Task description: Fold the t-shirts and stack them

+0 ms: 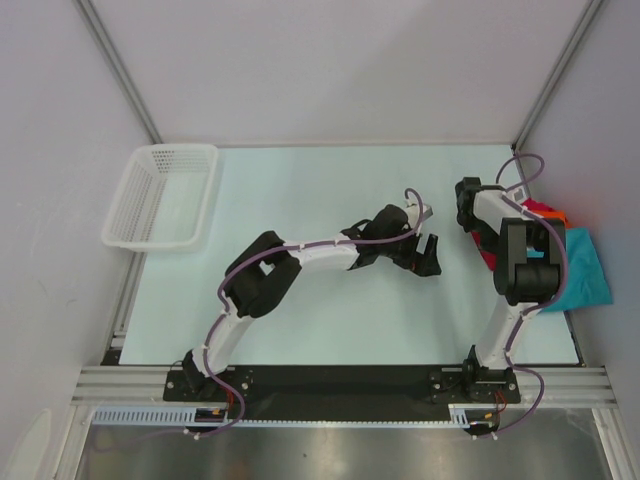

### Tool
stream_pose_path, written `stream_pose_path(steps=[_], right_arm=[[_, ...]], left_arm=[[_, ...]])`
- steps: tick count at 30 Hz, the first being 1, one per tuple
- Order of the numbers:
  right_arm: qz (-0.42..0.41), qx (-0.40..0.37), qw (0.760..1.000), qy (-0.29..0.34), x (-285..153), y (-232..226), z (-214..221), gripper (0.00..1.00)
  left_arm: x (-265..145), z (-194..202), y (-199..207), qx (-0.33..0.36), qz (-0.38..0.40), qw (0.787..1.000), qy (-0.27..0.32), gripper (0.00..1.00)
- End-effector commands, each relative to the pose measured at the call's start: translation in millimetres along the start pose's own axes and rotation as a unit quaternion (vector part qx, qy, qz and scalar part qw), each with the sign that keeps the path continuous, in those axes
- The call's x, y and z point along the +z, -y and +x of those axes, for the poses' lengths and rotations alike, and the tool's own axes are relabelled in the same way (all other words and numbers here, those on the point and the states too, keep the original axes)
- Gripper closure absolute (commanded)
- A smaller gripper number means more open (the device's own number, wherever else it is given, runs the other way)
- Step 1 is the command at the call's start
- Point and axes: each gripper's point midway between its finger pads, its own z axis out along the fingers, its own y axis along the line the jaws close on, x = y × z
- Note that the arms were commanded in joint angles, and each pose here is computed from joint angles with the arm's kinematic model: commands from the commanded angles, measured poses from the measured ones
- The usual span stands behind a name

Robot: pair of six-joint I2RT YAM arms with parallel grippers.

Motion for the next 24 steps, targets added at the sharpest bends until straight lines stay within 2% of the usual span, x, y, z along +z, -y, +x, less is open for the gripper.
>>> stream_pose_path(steps=[1,10,24], right_arm=[[0.004,0.031,0.999,0.020,-5.4,0.7,-17.8,0.35],[-0.001,0.033,0.999,0.040,-21.6,3.6,-31.3,0.35],[0.017,0.027,0.999,0.035,-15.5,10.4,-25.4,0.35]], left_arm=[[-15.9,-31.1,16.7,0.011,0.025,0.999,0.036,0.00],[-12.0,-27.4,15.2,0.006,0.028,0.999,0.031,0.00],[-11.4,-25.5,14.7,0.004,0.029,0.999,0.030,0.01]])
